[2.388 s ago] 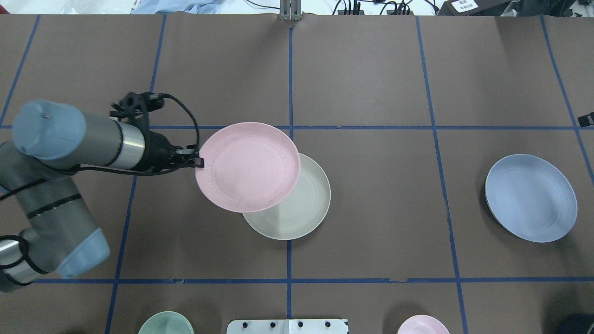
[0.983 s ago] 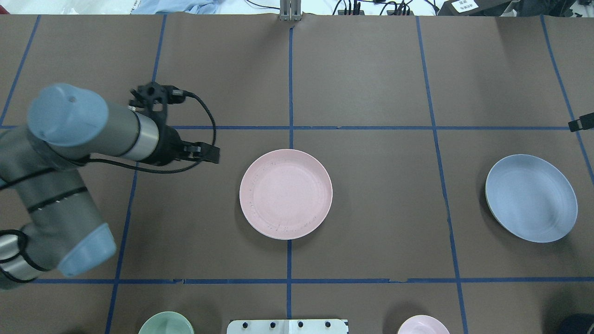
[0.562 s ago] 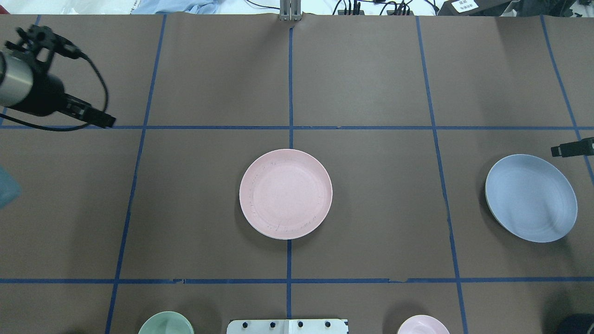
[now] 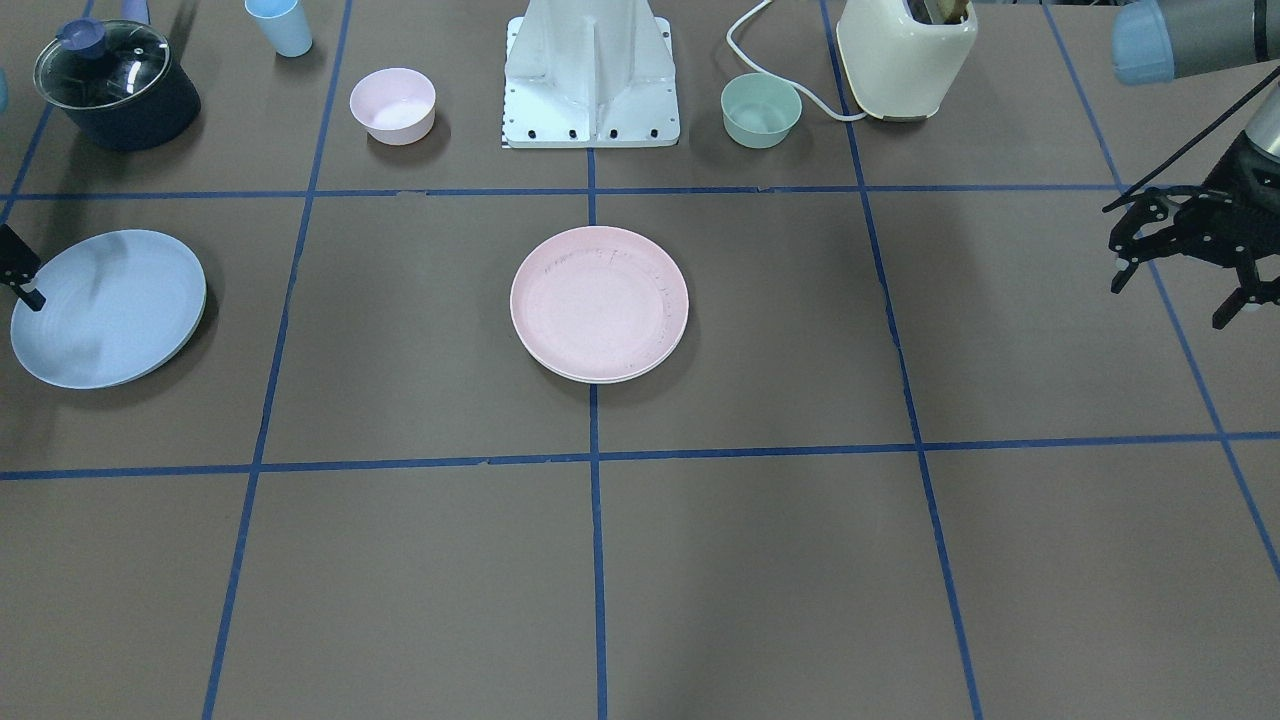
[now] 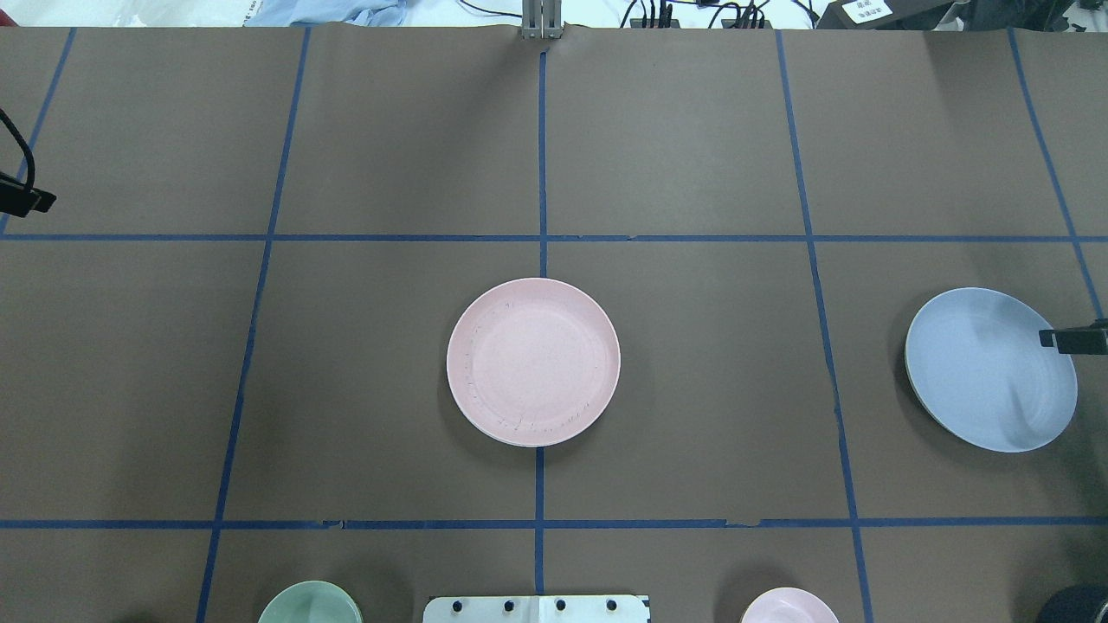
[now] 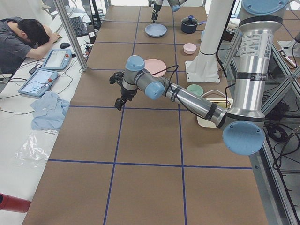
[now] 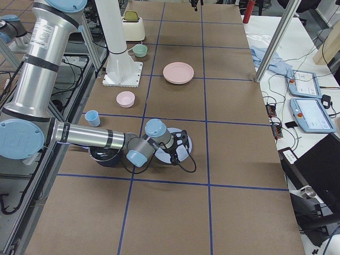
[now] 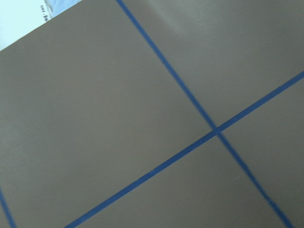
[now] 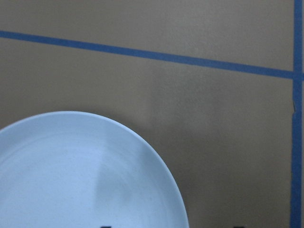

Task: Stack three plates with pink and blue
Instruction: 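Grip the light blue plate rim with the right gripper and lift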

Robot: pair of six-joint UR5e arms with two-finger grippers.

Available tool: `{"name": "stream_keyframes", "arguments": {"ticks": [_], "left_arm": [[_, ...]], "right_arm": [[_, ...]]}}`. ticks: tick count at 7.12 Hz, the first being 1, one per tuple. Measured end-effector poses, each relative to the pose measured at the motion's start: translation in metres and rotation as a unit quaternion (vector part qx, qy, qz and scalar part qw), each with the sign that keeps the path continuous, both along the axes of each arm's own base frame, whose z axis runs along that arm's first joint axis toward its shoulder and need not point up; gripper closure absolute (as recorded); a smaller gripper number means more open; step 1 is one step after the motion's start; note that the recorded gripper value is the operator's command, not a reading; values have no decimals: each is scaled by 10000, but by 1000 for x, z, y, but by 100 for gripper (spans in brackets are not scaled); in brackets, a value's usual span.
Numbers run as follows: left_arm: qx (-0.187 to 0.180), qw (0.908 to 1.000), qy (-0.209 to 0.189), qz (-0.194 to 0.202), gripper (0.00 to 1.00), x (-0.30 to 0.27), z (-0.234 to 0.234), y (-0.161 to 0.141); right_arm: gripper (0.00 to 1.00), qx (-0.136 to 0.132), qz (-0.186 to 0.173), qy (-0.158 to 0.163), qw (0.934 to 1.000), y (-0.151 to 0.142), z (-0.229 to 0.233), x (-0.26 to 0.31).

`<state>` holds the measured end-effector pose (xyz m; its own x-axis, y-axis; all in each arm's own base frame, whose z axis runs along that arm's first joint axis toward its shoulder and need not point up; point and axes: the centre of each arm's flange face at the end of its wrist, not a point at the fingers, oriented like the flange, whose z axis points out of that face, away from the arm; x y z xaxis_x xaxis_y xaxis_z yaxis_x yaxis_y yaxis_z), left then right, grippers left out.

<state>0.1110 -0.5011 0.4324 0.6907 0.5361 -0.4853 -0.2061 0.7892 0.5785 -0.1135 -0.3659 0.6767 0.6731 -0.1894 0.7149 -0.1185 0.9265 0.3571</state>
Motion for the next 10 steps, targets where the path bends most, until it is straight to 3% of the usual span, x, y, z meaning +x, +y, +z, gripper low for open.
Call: {"name": "stream_keyframes", "arguments": {"ticks": [1,2,3,4,6,8,10], "left_arm": [[3,10000,-8,1,0,-2,1,1],[7,10000,-8,1,0,-2,1,2],[4,10000,-9,-2,0,-3,2,3],[-4,10000,-9,-2,0,-3,2,4],[-3,10000,0,-5,0,-4,2,5],[-5,10000,28,-2,0,-4,0,6],[-48,9999,111,61,0,-3,-1,8]], "right_arm": [[45,10,-21,-17,10000,5,13,2],[60,8,-64,-25,10000,8,19,0],[93,-3,-125,-24,9999,11,22,-3],[100,-18,-178,-22,9998,13,24,-7],[100,-109,-176,-67,9998,14,23,-13],[100,-36,-162,-180,9997,6,8,-20],[100,-36,-96,-601,9981,-24,-49,-43]]}}
